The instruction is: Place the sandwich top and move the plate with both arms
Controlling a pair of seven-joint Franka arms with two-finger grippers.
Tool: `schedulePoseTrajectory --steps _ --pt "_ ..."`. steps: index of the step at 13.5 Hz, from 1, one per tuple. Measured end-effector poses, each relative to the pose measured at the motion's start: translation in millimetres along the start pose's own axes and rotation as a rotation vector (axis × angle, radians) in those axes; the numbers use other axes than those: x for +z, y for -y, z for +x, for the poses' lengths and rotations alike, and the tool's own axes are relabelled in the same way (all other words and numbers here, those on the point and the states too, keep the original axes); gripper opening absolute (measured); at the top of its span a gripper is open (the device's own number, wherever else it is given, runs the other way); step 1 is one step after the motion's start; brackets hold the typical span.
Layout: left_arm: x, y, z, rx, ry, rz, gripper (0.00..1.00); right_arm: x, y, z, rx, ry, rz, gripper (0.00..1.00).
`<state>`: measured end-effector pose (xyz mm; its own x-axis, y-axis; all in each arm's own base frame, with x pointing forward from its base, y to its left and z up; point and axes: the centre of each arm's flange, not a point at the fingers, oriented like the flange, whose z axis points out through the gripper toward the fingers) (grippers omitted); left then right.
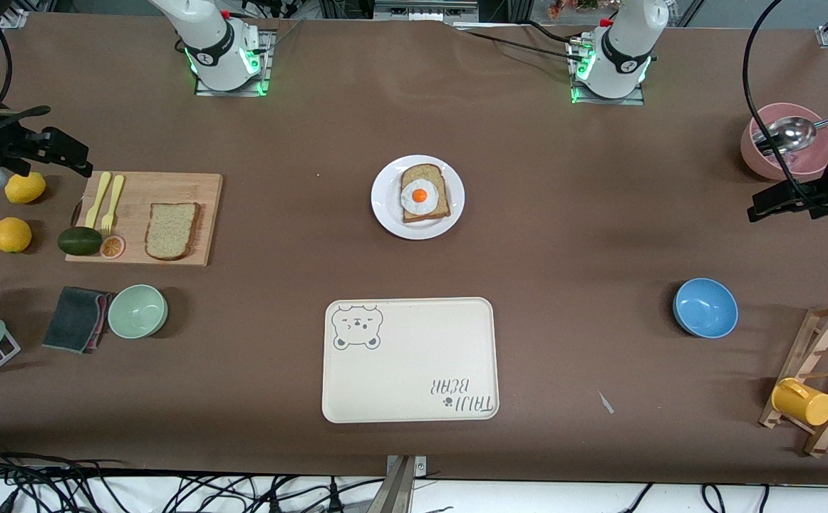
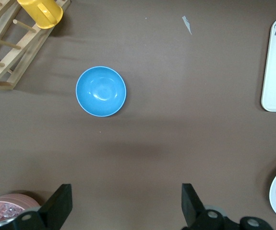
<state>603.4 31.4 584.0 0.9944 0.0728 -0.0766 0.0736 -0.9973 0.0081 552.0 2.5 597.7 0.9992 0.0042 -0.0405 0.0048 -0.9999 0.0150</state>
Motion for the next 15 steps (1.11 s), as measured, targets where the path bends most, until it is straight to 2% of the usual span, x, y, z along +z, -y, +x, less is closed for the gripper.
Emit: schedulePoseTrajectory --steps 15 --pt "3.0 0.0 0.3 0.000 0.006 0.000 1.00 1.1 1.6 -0.1 -0.003 0.004 0.000 1.00"
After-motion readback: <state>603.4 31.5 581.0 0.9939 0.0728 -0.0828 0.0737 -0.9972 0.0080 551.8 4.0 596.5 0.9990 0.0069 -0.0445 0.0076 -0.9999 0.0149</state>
